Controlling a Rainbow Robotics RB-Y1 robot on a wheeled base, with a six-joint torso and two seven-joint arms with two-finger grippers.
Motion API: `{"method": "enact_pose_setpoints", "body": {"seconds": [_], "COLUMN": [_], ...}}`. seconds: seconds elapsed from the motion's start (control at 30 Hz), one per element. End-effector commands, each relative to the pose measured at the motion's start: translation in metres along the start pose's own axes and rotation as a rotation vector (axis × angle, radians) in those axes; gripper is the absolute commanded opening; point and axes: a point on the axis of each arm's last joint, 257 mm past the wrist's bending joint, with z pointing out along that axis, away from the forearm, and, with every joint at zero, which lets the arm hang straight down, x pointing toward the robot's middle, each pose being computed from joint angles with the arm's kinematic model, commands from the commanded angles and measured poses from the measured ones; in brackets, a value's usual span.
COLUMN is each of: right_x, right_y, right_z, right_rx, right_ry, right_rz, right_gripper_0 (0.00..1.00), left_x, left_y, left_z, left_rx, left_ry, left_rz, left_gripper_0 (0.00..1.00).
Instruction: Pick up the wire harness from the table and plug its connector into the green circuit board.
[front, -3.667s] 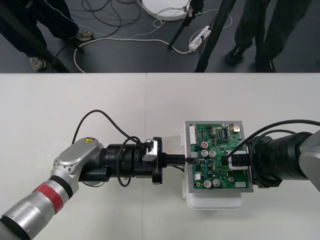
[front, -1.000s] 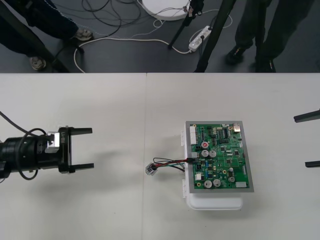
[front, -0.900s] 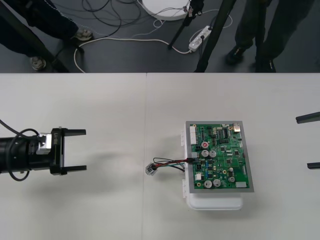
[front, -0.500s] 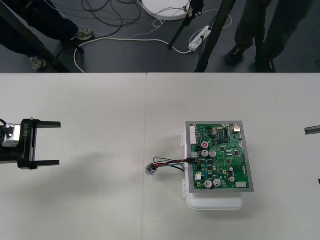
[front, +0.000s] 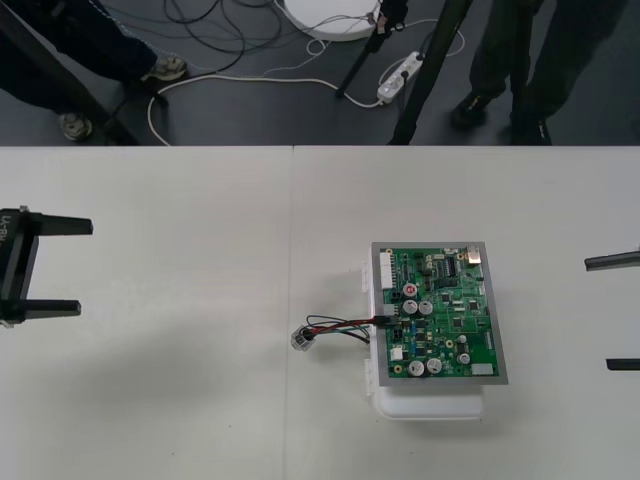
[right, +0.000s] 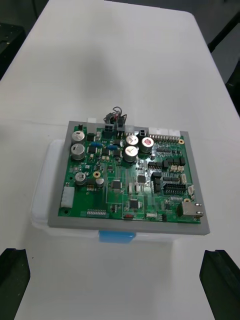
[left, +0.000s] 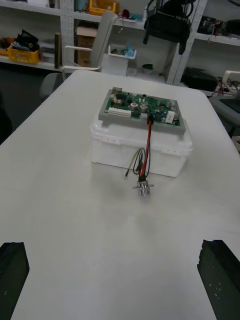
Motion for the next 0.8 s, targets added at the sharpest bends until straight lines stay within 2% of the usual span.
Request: {"method": "enact_pose_setpoints", "body": {"seconds": [0.03, 0.3, 0.8], "right_x": [-0.016, -0.033, -0.044], "right_y": [-0.011, -0.011, -0.011], "right_z": [0.008, 0.009, 0.008], "right_rx": [0.021, 0.018, 0.019], "right_ry": [-0.027, -0.078, -0.126], "right_rz": [-0.053, -0.048, -0.041], "right_gripper_0": [1.0, 1.0, 1.0], "left_x": [-0.027, -0.052, -0.085], "left_y": [-0.014, -0.016, -0.022], "left_z": [-0.018, -0.015, -0.016], "left_rx": [0.07, 0.093, 0.126], "left_ry": [0.031, 0.011, -0.004], "left_rz": [0.024, 0.057, 0.085], "left_gripper_0": [1.0, 1.0, 1.0]}}
